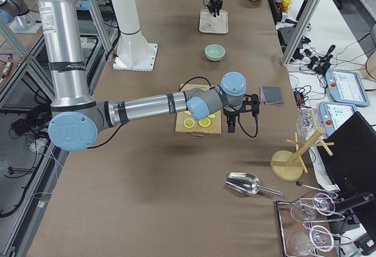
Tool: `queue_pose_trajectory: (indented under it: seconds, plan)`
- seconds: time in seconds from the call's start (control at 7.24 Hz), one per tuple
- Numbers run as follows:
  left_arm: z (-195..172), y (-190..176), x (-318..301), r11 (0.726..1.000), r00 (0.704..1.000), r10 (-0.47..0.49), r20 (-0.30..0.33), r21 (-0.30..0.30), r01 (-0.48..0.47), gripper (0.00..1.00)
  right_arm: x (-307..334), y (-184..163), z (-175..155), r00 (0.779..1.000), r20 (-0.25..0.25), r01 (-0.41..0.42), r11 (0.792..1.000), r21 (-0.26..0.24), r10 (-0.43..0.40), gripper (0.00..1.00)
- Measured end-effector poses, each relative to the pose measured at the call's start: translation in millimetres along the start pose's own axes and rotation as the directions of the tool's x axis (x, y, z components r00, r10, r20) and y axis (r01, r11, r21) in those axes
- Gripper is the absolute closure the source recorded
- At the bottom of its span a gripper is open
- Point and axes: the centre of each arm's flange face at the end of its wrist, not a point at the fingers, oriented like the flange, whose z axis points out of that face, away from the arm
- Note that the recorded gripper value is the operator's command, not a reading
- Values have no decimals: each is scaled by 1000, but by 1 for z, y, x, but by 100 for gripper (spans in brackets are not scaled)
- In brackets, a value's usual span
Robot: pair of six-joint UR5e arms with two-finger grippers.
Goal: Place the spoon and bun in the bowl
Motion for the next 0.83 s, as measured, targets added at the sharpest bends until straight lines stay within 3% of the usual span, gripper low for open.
queue_pose_trajectory:
  seconds: [0.41, 0.69, 0.83]
  plan:
    - [-31, -53, 1, 995, 995, -101, 2, 27, 101, 100, -74, -8, 28, 998, 0, 64, 998, -9, -64, 0]
    - [-39, -69, 3, 986, 987, -163, 4, 49, 162, 100, -168, 17, 76, 998, -68, -2, 999, 36, 4, 0]
    - [-39, -89, 10, 973, 975, -222, -9, 69, 222, 100, -202, 37, 95, 995, -76, -59, 997, 51, 63, 0]
